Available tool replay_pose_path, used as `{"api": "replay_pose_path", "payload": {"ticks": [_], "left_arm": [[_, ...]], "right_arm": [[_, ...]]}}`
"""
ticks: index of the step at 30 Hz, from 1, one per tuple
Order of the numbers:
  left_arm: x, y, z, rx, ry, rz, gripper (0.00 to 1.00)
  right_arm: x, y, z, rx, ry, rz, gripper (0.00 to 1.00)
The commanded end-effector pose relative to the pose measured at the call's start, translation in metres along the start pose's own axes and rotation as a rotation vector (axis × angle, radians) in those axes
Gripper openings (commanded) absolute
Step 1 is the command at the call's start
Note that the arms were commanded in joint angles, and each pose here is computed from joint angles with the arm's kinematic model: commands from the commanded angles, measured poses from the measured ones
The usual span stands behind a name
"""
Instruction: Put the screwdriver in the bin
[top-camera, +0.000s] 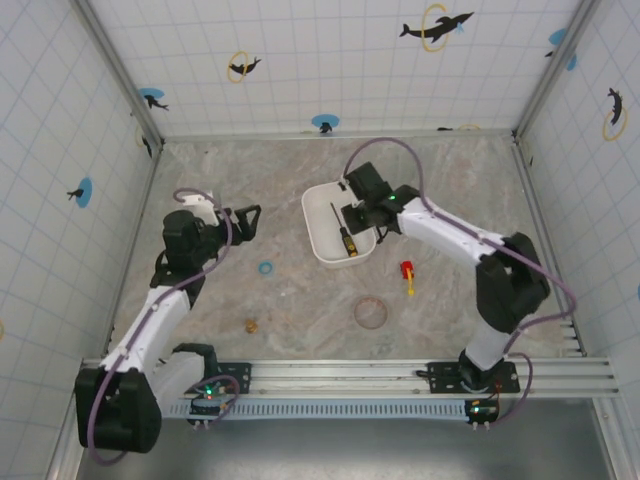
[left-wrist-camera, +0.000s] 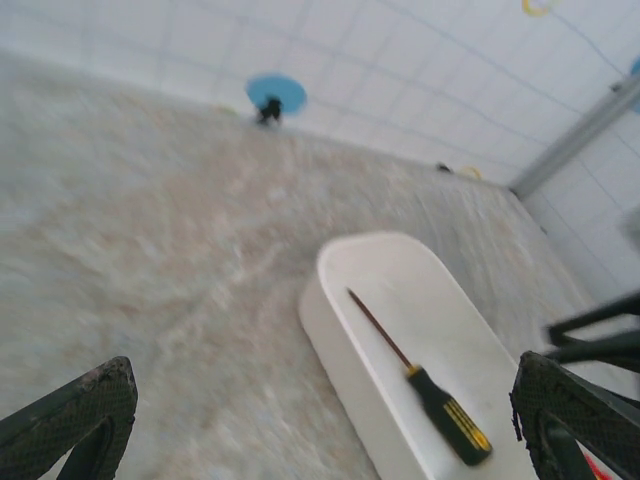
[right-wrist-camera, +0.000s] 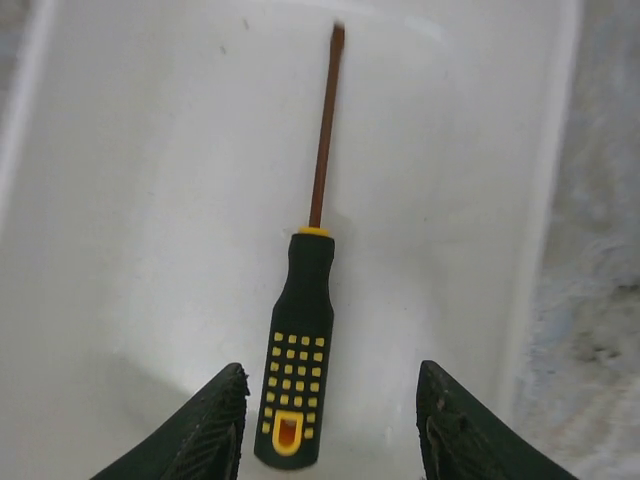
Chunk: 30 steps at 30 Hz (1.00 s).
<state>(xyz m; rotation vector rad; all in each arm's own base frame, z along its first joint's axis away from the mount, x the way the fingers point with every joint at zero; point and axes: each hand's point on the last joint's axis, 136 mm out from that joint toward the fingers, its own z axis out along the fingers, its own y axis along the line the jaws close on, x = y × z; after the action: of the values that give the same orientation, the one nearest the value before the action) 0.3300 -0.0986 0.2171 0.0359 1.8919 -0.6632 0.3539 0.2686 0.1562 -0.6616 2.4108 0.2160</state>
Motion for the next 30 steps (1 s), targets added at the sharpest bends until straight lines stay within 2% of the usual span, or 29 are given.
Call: {"api": "replay_pose_path", "payload": {"ticks": [1, 6, 10, 13, 17, 23, 30], "left_arm": [[-0.025, 0.032, -0.017, -0.233, -0.121, 0.110, 0.98], [-0.049, 0.043, -0.039, -0.339, -0.304, 0.218, 0.98], [-0.048, 0.061, -0.047, -0.444, -0.372, 0.320, 0.97], [-0.040, 0.070, -0.042, -0.472, -0.372, 0.364, 0.97], [-0.022, 0.074, -0.022, -0.434, -0.317, 0.424, 0.97], [-0.004, 0.081, -0.005, -0.406, -0.288, 0.448, 0.97], [0.005, 0.095, 0.002, -0.426, -0.257, 0.458, 0.97]], "right_arm": [[-0.012, -0.027, -0.045, 0.035, -0.132, -0.056, 0.49], [-0.007, -0.091, -0.086, 0.149, -0.278, 0.032, 0.52], [0.017, -0.152, -0.101, 0.238, -0.360, 0.164, 0.53], [0.031, -0.195, -0.110, 0.340, -0.458, 0.275, 0.54], [0.056, -0.234, -0.112, 0.492, -0.534, 0.381, 0.54], [0.087, -0.255, -0.105, 0.581, -0.658, 0.431, 0.54], [0.123, -0.275, -0.095, 0.731, -0.680, 0.498, 0.55]]}}
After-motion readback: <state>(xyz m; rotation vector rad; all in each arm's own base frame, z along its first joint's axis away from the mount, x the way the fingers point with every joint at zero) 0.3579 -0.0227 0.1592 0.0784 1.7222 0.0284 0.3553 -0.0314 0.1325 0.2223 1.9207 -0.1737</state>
